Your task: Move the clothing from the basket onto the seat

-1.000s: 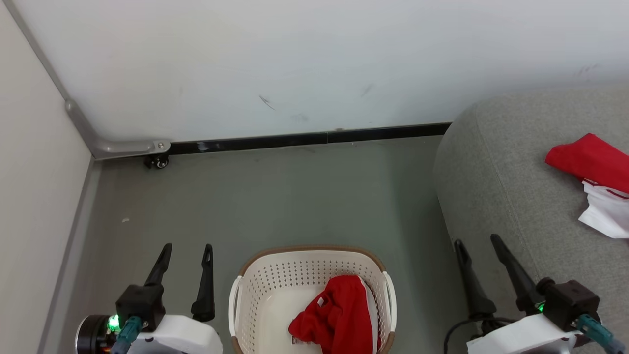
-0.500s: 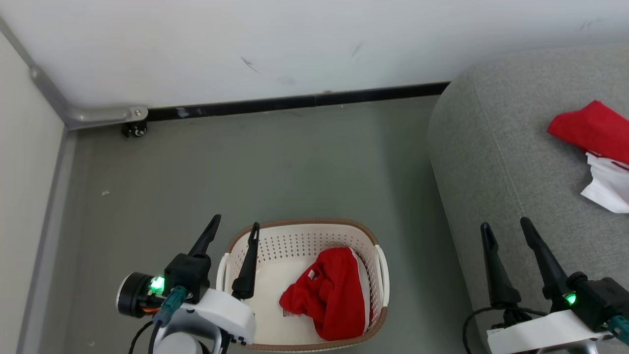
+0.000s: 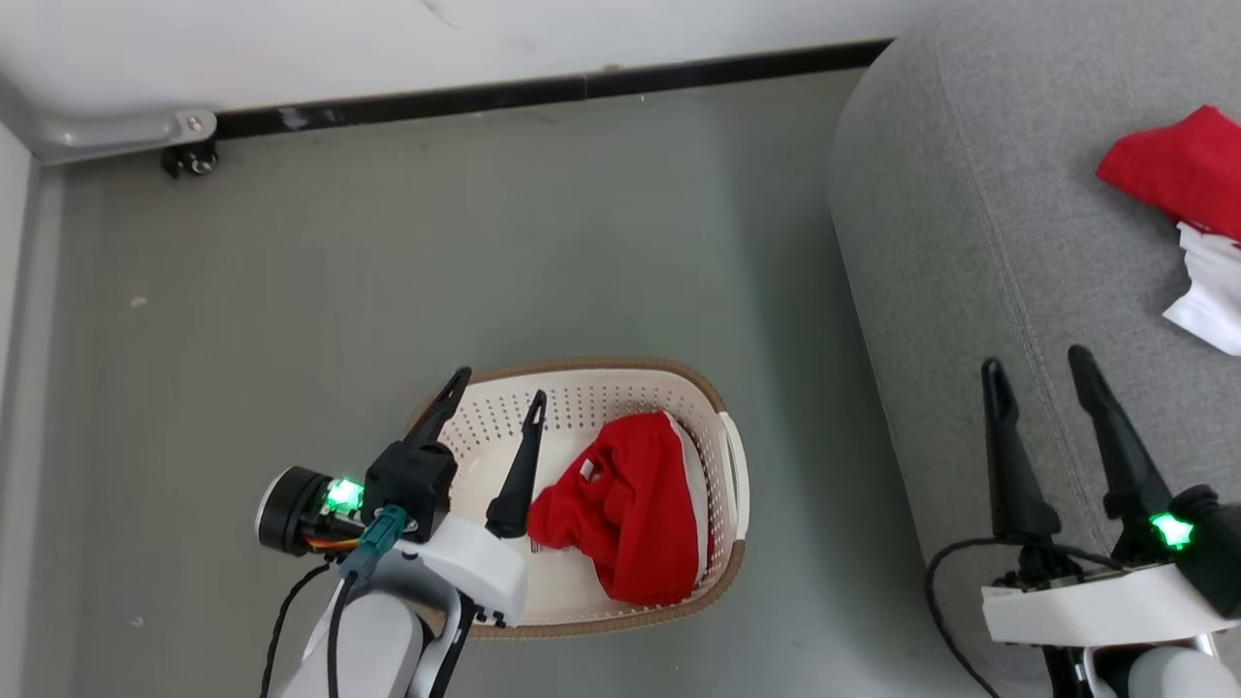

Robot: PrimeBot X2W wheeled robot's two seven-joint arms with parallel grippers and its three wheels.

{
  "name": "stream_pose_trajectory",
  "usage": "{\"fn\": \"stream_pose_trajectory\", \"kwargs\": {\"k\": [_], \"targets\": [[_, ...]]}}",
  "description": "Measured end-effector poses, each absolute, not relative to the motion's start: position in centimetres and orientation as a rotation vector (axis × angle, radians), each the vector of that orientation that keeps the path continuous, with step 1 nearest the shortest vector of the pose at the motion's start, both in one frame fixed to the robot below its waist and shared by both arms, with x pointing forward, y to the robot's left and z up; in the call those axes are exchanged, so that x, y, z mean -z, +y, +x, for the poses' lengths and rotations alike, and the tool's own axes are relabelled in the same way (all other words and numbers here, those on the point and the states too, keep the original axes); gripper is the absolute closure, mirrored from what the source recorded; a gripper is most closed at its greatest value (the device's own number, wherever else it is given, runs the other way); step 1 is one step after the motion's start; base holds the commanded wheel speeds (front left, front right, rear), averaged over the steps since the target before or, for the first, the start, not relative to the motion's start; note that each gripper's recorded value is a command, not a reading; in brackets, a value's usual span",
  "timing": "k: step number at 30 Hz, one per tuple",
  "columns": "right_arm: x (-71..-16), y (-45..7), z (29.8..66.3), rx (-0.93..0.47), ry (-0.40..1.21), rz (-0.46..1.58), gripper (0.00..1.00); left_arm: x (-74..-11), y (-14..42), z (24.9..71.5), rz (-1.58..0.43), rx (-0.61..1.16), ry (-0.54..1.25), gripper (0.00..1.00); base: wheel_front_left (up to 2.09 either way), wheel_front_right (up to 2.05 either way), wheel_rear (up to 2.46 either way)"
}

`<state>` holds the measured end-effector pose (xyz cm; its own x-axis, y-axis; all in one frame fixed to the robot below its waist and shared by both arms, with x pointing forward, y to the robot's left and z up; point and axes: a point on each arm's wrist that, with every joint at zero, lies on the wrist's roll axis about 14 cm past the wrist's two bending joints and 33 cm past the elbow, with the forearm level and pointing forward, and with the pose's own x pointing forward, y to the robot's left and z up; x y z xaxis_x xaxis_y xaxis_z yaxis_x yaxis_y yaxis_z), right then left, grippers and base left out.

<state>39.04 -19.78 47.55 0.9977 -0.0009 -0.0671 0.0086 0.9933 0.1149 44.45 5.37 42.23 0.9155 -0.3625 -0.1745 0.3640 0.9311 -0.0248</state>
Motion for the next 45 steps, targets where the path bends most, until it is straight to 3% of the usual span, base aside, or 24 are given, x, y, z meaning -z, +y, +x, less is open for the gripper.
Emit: {"fn": "stream_pose_trajectory", "kwargs": {"k": [23, 45], "targets": [[-45.9, -23.6, 43.2, 0.107, 0.039, 0.066, 0.00, -31.9, 0.0, 46.3, 0.043, 0.572, 0.392, 0.00, 0.00, 0.00, 0.00], [-42.7, -26.7, 43.4, 0.194, 0.095, 0.037, 0.00, -21.9, -1.3, 45.0, 0.078, 0.643, 0.623, 0.00, 0.00, 0.00, 0.00]]}}
